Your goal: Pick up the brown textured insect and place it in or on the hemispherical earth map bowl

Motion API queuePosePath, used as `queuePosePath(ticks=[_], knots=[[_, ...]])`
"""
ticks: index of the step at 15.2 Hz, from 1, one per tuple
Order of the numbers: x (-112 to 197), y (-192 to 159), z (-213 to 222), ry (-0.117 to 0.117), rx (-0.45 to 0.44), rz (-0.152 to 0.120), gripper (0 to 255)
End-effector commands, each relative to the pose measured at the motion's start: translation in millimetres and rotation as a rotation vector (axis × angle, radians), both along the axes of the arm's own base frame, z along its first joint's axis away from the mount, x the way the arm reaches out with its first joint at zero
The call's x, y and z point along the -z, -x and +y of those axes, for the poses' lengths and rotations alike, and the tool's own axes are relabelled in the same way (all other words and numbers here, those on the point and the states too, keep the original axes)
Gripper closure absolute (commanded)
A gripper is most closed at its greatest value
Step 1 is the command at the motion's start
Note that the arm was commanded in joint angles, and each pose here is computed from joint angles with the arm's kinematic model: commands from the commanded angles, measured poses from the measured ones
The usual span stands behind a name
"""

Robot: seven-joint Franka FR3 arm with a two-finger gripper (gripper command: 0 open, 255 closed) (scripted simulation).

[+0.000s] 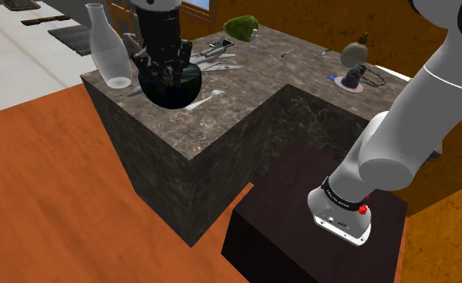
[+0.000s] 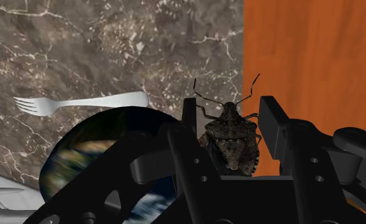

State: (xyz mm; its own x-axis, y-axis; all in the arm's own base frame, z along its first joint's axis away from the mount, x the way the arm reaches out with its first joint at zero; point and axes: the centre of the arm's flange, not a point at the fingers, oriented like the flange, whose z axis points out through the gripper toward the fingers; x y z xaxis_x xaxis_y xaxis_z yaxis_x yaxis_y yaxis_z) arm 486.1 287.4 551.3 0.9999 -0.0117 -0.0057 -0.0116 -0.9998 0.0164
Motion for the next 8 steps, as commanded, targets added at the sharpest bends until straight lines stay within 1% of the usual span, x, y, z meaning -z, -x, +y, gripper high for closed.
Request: queuePosePath(ticks=[1,8], knots=[[-11,1,1,0.0,0.0,0.0,255],[-48,1,1,0.0,0.0,0.0,255]])
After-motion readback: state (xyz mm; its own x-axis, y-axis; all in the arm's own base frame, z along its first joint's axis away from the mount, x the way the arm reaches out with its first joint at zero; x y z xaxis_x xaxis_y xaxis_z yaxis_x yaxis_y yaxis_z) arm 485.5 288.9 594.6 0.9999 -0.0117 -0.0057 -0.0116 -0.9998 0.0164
